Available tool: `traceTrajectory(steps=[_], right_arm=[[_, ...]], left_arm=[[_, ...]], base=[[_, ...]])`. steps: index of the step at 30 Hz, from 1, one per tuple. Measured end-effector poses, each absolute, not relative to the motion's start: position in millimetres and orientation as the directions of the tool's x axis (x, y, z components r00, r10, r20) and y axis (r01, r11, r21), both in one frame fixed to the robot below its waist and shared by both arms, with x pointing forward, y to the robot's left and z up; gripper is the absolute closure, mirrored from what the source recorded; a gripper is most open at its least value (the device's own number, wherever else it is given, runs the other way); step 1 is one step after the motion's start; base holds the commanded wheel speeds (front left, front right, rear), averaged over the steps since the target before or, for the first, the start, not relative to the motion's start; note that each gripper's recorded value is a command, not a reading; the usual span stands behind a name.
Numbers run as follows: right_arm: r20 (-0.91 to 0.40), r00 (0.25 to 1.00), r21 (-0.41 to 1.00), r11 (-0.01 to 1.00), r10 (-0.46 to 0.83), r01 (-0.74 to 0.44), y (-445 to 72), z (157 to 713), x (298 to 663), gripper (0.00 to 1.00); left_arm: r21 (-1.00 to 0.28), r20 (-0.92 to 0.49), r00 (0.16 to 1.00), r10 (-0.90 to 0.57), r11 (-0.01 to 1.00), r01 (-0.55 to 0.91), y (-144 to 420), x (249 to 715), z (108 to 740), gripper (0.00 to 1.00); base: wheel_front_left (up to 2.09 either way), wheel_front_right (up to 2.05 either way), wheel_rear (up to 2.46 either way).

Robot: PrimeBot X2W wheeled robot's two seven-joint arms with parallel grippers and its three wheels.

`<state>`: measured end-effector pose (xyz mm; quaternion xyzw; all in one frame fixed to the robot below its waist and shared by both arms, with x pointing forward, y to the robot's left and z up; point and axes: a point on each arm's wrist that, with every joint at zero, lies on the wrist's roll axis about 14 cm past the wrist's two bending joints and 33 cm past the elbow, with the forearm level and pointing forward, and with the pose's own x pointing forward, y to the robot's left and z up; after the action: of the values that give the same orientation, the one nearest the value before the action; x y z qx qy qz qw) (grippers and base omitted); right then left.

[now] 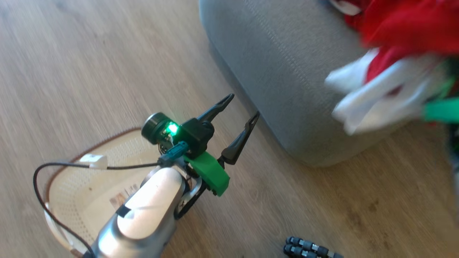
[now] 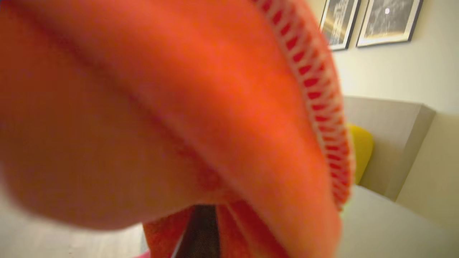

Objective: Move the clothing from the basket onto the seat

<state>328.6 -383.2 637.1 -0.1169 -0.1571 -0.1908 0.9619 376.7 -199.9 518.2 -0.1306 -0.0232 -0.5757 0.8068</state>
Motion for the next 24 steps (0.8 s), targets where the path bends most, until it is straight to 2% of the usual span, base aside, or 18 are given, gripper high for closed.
traceTrajectory(steps=[4, 10, 17, 24], right_arm=[[0.425, 0.846, -0.276, 0.845, -0.320, 0.459, -413, 682, 352, 1.00], [0.415, 0.817, -0.383, 0.737, -0.401, 0.557, -471, 696, 391, 1.00], [0.437, 0.770, -0.407, 0.661, -0.465, 0.630, -507, 726, 439, 1.00], [0.345, 0.724, -0.395, 0.608, -0.596, 0.689, -546, 702, 474, 1.00]], left_arm=[[-0.194, 0.174, 0.339, -0.925, 0.306, 0.932, -197, 390, 501, 0.00], [-0.206, 0.158, 0.364, -0.918, 0.329, 0.921, -184, 412, 479, 0.00], [-0.200, 0.160, 0.390, -0.907, 0.357, 0.912, -171, 431, 470, 0.00], [-0.223, 0.130, 0.433, -0.892, 0.399, 0.889, -153, 450, 446, 0.00]], base=[[0.00, 0.00, 0.00], [0.00, 0.00, 0.00], [0.00, 0.00, 0.00], [0.00, 0.00, 0.00]])
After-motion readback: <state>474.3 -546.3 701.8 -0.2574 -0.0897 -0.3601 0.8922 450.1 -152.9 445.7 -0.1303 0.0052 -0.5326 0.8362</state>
